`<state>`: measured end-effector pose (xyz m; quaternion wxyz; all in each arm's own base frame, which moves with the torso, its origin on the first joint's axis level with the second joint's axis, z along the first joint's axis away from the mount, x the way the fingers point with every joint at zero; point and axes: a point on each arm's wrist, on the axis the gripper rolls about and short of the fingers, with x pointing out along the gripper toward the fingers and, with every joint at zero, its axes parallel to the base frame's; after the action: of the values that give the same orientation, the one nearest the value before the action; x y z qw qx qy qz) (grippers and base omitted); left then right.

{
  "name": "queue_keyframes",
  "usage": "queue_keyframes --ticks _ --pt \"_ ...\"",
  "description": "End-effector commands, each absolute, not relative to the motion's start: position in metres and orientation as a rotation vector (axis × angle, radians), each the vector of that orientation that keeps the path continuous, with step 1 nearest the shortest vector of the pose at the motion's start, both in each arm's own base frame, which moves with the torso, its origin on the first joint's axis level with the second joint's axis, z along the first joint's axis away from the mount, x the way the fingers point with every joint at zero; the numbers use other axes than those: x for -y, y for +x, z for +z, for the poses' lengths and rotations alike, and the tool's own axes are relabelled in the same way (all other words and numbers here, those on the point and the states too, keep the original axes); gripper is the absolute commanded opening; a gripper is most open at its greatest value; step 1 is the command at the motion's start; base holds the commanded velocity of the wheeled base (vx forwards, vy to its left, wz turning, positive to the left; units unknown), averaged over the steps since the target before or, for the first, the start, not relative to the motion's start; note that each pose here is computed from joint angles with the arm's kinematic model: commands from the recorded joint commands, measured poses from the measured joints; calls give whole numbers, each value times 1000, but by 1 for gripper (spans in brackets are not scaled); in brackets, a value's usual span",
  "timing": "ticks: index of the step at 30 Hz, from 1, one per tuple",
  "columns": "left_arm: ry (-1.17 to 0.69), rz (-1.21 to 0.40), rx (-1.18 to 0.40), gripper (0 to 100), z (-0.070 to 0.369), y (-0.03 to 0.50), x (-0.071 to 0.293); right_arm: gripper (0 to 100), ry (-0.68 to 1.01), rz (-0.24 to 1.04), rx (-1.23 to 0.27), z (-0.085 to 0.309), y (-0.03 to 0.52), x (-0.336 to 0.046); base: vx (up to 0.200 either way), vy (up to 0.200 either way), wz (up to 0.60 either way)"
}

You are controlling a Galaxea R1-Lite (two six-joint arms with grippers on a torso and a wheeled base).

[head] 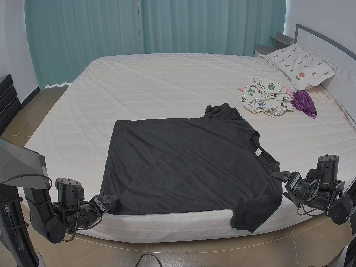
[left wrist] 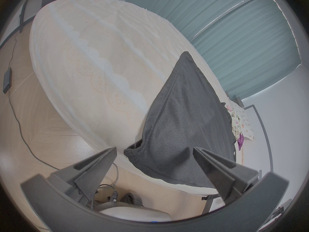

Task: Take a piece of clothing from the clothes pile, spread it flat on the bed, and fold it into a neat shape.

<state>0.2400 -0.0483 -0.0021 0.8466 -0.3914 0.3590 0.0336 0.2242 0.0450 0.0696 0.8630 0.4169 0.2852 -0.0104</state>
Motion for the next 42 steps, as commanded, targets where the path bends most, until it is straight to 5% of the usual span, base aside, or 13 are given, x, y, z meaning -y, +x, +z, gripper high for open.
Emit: queue_keyframes --ticks 1,5,6,42 --pt "-829 68 -758 100 -4 242 49 100 872 -28 -626 64 223 -45 0 0 0" --pt "-834 70 -747 100 -3 244 48 100 873 -15 -636 63 222 -45 0 0 0" --pt "-834 70 -747 0 -3 243 48 100 873 -15 -636 63 222 -45 0 0 0" --pt "-880 4 -542 0 42 251 40 100 729 -137 -676 23 268 -12 0 0 0"
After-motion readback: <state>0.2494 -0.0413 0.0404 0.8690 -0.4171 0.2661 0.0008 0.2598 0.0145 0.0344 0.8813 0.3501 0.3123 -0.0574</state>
